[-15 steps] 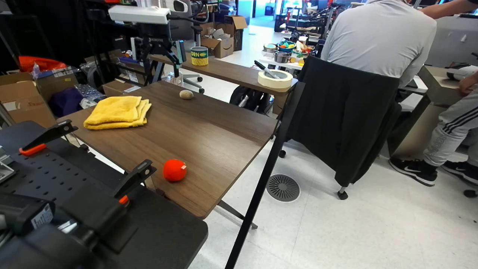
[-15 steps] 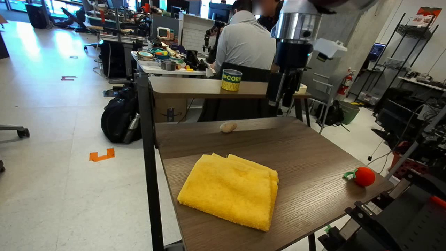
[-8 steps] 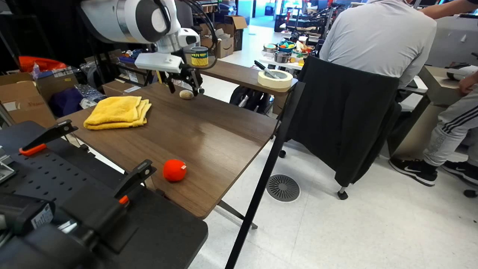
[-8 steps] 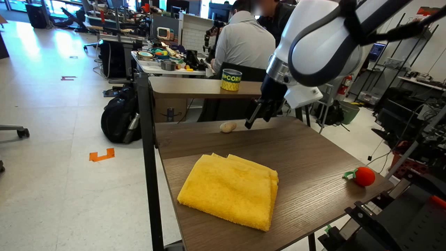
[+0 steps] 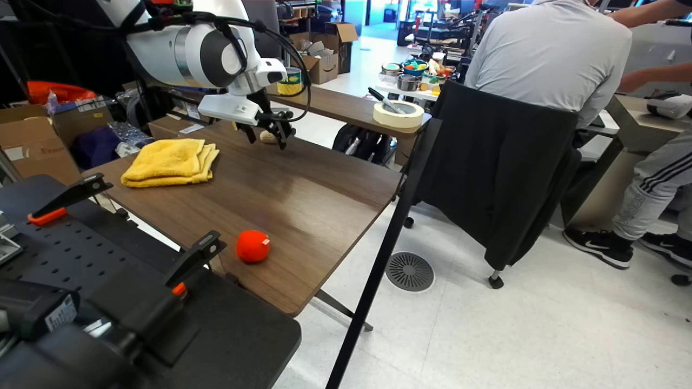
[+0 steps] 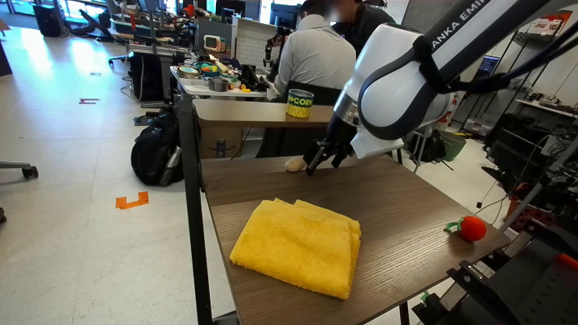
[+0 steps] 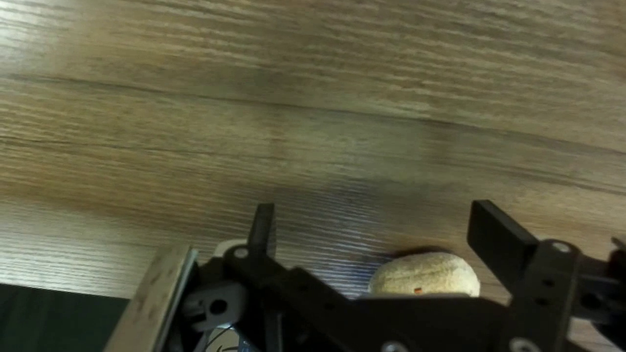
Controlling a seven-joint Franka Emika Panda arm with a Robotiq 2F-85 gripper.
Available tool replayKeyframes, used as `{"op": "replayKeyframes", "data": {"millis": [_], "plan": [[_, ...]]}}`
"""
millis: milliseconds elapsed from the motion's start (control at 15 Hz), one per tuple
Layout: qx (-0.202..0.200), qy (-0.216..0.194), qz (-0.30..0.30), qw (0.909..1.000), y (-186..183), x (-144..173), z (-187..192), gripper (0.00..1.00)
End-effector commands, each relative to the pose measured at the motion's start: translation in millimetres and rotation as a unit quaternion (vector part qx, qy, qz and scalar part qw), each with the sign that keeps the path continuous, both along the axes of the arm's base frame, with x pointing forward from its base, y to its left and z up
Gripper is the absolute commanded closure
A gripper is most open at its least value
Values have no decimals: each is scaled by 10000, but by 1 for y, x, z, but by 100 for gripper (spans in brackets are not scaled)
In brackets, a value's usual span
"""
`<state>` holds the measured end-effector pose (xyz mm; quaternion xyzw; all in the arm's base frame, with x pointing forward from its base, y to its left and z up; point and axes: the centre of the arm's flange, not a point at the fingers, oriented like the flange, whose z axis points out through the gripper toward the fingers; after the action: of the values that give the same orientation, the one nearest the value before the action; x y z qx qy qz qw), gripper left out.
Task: Move the potato to the right side of the table
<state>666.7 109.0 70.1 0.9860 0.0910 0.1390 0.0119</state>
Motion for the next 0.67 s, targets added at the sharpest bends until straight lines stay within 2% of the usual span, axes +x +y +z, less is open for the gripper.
{"op": "replayKeyframes", "data": {"millis": [0, 267, 600], "plan": [[12, 22, 1, 10000, 0, -1, -3, 0], [246, 187, 102, 9995, 27, 3, -19, 0], [486, -35, 71, 9988, 69, 22, -24, 0]]}}
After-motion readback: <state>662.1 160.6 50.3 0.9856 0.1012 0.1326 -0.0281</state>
